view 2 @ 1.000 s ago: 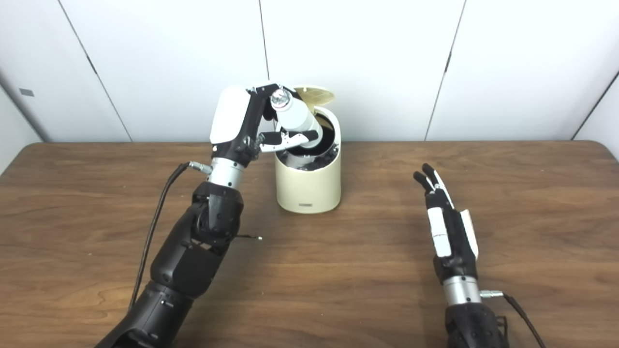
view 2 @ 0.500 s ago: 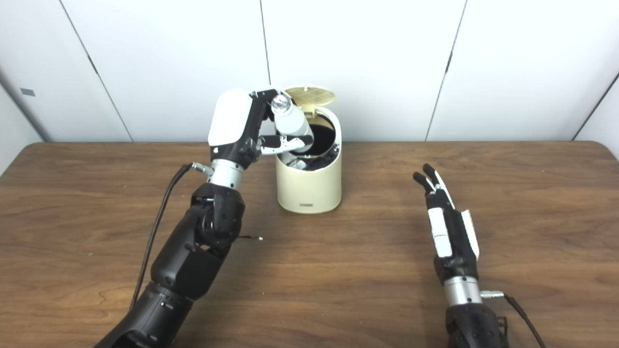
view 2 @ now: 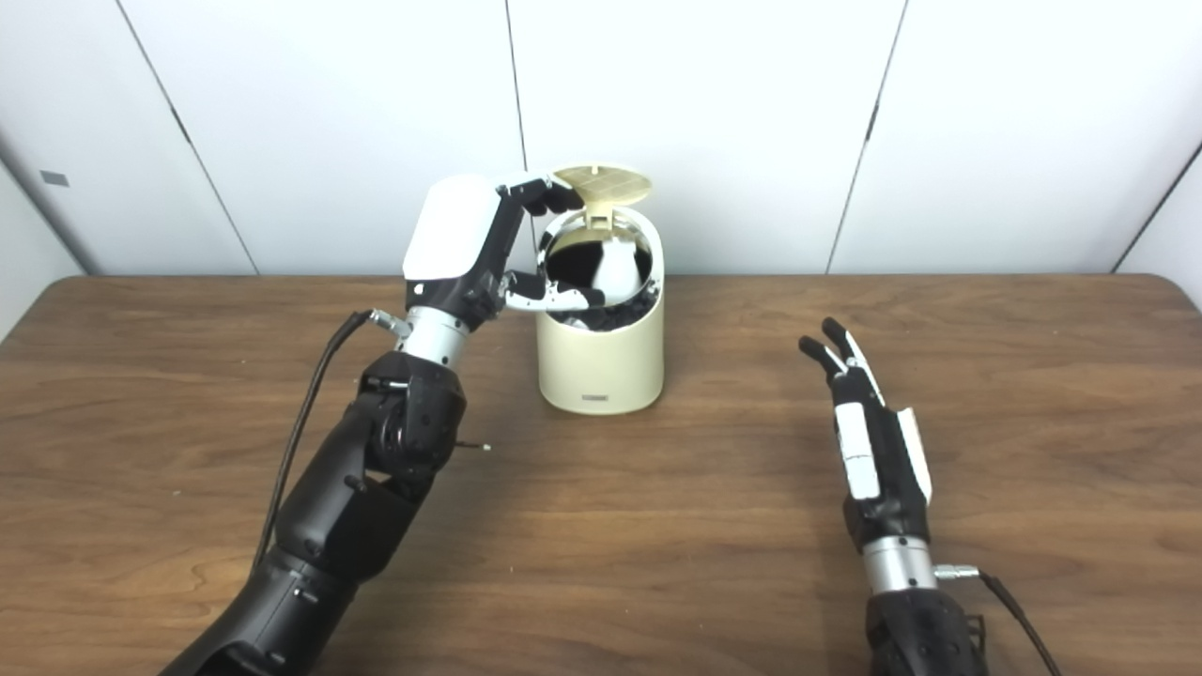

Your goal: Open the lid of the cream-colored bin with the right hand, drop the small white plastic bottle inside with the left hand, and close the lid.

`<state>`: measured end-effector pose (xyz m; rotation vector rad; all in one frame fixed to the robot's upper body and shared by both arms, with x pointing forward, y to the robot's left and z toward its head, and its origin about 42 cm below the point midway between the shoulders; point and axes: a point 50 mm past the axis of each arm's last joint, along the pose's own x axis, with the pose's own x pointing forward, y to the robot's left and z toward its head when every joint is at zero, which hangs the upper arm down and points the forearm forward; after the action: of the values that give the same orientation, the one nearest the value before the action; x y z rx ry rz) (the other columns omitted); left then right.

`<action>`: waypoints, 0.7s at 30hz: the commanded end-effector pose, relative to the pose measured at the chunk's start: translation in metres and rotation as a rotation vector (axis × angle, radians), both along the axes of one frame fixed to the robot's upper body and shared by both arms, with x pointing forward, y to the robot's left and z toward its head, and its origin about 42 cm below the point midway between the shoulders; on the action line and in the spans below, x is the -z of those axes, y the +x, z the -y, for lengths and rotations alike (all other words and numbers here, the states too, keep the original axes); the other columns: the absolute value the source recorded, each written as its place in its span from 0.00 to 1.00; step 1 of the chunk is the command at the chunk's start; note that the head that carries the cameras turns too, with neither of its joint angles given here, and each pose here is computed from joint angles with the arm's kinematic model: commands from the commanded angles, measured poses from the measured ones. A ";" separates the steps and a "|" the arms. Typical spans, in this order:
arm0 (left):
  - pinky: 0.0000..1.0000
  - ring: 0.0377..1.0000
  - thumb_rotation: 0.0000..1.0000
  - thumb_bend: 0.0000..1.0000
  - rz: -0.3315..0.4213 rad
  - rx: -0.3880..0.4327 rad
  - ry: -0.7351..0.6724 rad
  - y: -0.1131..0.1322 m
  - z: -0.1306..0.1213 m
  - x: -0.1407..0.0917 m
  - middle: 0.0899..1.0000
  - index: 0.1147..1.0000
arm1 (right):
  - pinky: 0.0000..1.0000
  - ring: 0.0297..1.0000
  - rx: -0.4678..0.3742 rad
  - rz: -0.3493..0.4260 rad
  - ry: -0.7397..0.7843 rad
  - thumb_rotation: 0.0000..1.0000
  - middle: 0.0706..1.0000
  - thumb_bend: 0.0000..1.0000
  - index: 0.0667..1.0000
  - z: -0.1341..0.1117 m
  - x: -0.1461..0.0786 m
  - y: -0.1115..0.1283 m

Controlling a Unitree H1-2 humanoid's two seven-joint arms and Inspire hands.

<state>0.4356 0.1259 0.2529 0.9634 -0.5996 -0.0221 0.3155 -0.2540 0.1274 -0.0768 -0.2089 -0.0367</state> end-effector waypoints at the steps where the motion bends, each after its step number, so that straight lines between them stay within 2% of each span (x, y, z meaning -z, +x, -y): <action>1: 0.58 0.63 0.25 1.00 0.080 0.051 -0.004 0.002 0.005 -0.030 0.62 0.60 | 1.00 0.96 0.007 -0.047 0.017 0.98 0.86 0.67 0.92 0.000 0.015 -0.008; 5: 0.53 0.57 0.20 1.00 0.088 0.073 -0.045 -0.002 0.006 -0.030 0.57 0.56 | 1.00 0.96 0.009 -0.046 0.013 0.99 0.86 0.65 0.92 0.002 0.017 -0.007; 7: 0.48 0.52 0.11 0.95 0.092 0.093 -0.104 -0.003 0.005 -0.029 0.53 0.52 | 1.00 0.95 0.008 -0.046 0.010 0.99 0.86 0.66 0.92 0.003 0.018 -0.007; 8: 0.46 0.50 0.08 0.70 0.088 0.105 -0.146 -0.005 0.005 -0.029 0.50 0.46 | 1.00 0.95 0.009 -0.049 0.008 0.99 0.86 0.66 0.93 0.004 0.019 -0.007; 9: 0.43 0.47 0.04 0.62 0.090 0.115 -0.180 -0.006 0.004 -0.029 0.47 0.44 | 1.00 0.95 0.008 -0.051 0.012 0.99 0.86 0.66 0.92 0.004 0.019 -0.007; 11: 0.36 0.39 0.01 0.53 0.104 0.128 -0.234 -0.009 0.004 -0.030 0.45 0.43 | 1.00 0.95 0.009 -0.057 0.013 0.98 0.86 0.66 0.92 0.004 0.020 -0.007; 14: 0.32 0.35 0.00 0.50 0.122 0.138 -0.271 -0.012 0.001 -0.030 0.44 0.43 | 1.00 0.95 0.010 -0.059 0.005 0.98 0.86 0.66 0.92 0.006 0.021 -0.007; 21: 0.38 0.39 0.00 0.50 0.185 0.126 -0.328 -0.019 -0.011 -0.031 0.48 0.40 | 1.00 0.95 0.005 -0.059 0.007 0.97 0.86 0.66 0.92 0.006 0.023 -0.007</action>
<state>0.4188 0.1356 0.2591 0.6533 -0.6988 0.0061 0.3172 -0.2565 0.1259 -0.0782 -0.2037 -0.0383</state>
